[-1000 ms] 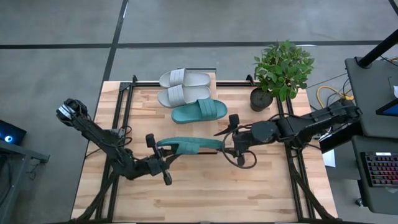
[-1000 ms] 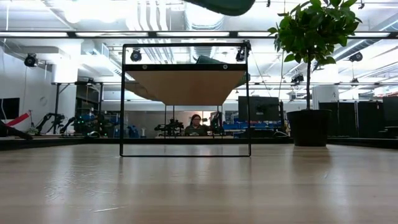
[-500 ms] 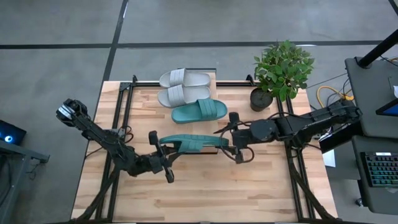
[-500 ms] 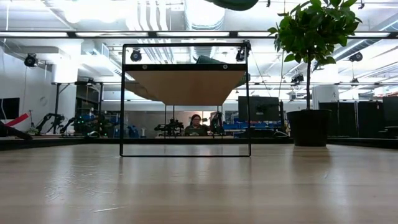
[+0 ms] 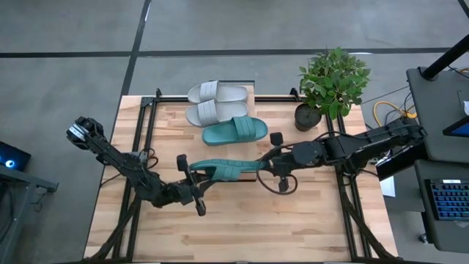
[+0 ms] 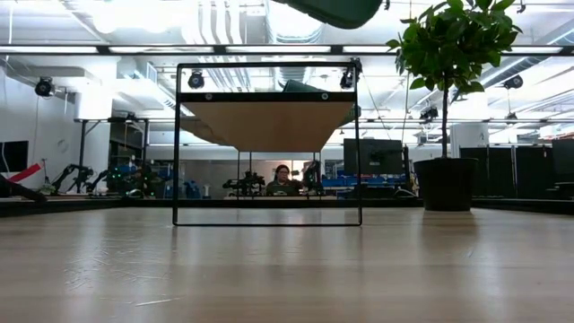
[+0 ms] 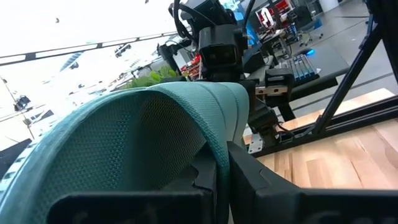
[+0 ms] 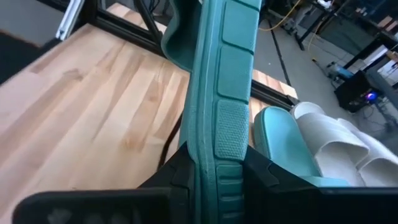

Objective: Pick and place slides into the shelf
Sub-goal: Put the blue slide on the shelf

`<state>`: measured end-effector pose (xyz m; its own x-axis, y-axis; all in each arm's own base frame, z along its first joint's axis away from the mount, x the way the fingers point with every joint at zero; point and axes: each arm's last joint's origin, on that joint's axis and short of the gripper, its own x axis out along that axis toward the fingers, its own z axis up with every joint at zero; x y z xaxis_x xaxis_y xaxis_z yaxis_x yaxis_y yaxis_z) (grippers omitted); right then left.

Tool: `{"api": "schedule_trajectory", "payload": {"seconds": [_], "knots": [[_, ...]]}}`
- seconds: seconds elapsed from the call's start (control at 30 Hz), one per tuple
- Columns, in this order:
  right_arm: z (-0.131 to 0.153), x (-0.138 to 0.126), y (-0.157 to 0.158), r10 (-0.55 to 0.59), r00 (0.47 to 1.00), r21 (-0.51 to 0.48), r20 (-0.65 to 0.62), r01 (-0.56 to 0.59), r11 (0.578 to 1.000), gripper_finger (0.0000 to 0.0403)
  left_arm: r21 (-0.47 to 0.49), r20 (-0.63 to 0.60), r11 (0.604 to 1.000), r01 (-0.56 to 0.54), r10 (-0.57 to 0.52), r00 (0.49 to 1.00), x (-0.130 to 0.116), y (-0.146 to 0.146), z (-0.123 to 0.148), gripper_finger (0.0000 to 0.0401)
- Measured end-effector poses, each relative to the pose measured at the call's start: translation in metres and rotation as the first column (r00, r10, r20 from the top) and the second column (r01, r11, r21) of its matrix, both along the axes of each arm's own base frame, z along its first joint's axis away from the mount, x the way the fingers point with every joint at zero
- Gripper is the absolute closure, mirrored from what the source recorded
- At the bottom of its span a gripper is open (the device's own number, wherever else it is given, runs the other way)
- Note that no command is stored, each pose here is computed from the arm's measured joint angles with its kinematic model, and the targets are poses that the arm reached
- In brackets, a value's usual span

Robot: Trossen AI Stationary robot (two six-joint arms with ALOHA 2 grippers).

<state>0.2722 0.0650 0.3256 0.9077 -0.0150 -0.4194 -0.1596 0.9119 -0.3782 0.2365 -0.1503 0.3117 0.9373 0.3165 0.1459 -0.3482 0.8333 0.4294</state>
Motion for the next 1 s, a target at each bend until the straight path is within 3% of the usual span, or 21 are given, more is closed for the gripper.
{"api": "schedule_trajectory", "payload": {"seconds": [0.27,0.47,0.67,0.9,1.0], "knots": [[0.006,-0.002,-0.001,-0.003,1.000,0.011,-0.004,0.003,1.000,0.0344,0.063,-0.008,0.996,0.055,-0.055,0.998,0.000,-0.002,0.000,0.0359],[0.013,-0.010,-0.004,-0.016,1.000,-0.005,-0.011,0.016,1.000,0.0344,0.233,-0.077,0.971,0.056,-0.039,0.996,0.000,-0.002,-0.003,0.0260],[0.019,-0.025,-0.009,-0.051,0.998,0.037,-0.025,0.052,0.998,0.0344,0.381,-0.117,0.924,-0.005,0.054,0.992,0.000,-0.001,0.001,0.0182],[0.023,-0.037,-0.012,-0.073,0.997,0.104,-0.021,0.075,0.992,0.0344,0.517,-0.175,0.851,-0.088,0.206,0.963,-0.002,0.001,0.001,0.0169],[0.025,-0.039,-0.013,-0.093,0.996,0.147,-0.012,0.094,0.985,0.0344,0.586,-0.204,0.802,-0.113,0.280,0.938,-0.002,0.003,0.000,0.0169]]}}
